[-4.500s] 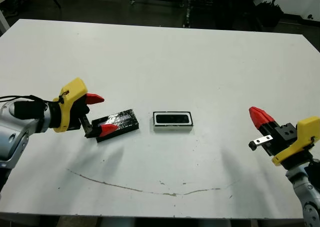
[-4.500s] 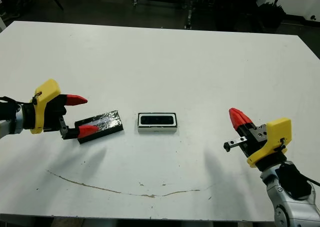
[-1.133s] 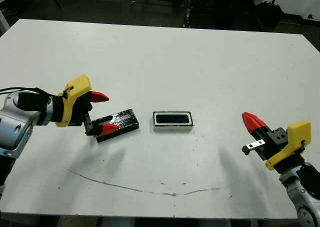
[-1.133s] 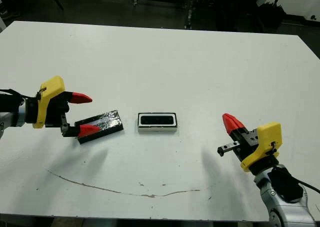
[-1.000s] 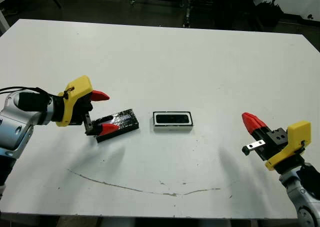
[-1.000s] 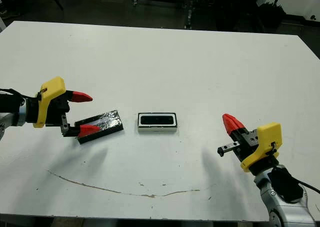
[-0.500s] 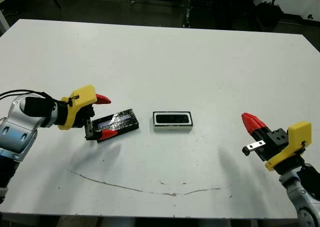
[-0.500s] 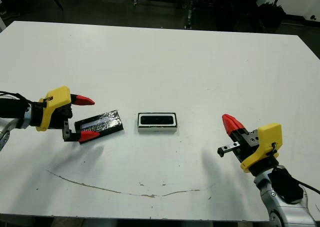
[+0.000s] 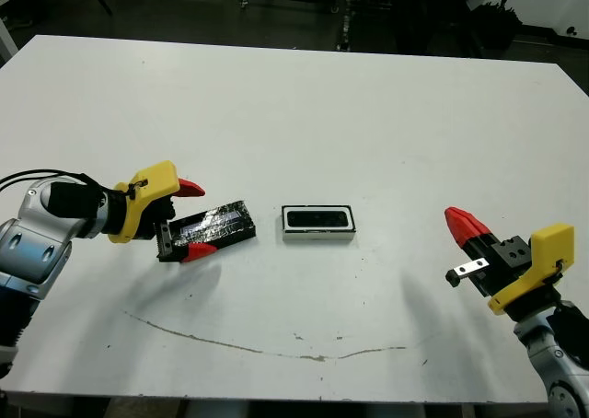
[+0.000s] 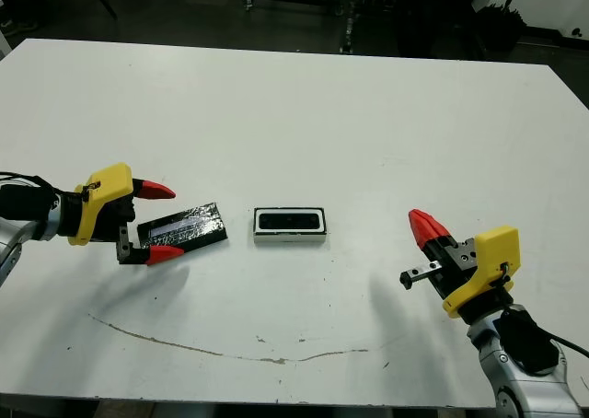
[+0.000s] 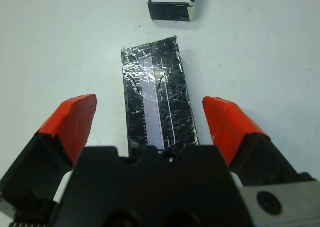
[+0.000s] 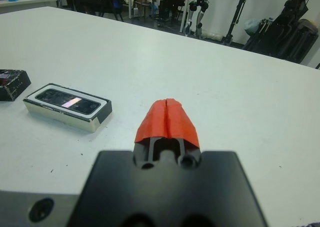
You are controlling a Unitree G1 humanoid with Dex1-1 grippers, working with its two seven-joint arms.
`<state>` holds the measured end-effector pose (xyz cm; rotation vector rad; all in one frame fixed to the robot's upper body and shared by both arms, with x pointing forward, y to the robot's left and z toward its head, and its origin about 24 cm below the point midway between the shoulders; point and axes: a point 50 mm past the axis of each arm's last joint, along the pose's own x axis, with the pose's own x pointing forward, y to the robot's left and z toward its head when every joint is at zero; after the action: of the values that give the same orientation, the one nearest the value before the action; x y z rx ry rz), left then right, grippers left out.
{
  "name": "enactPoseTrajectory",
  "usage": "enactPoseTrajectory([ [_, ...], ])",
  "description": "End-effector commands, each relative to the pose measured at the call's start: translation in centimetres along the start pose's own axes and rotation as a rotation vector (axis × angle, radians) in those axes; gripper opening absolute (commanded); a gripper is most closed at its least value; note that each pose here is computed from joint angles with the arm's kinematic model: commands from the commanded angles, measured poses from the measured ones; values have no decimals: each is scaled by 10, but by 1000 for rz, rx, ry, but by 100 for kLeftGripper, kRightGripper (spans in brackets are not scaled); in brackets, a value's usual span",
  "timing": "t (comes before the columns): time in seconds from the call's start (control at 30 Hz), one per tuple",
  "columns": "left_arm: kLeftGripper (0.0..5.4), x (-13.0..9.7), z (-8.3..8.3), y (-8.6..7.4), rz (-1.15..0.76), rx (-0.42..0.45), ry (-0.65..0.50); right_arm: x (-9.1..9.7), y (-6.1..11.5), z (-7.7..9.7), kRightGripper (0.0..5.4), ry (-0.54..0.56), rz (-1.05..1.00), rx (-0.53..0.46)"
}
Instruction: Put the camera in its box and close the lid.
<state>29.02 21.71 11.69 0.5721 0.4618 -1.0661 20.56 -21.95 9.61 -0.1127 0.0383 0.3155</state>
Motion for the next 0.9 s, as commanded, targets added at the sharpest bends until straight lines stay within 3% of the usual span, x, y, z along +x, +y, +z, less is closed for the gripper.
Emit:
enactPoseTrajectory([
  [0.03,540,1,-10,-2,0,-34,33,-2,-1,0,1,1,-3,-7],
  [0.1,540,1,-10,-2,-10,-16,48,-2,-1,-1,1,-2,1,1],
  [0.27,540,2,-11,-3,-59,-106,81,-2,-1,-1,1,2,0,1],
  [0.53,540,2,-8,-4,-120,-132,100,-1,0,1,1,4,-2,-10],
  [0.67,505,2,-9,-5,-112,-170,75,-1,0,1,0,8,-5,-2],
  [0.9,398,2,-10,-6,-76,-230,42,0,0,1,0,3,-1,-11],
])
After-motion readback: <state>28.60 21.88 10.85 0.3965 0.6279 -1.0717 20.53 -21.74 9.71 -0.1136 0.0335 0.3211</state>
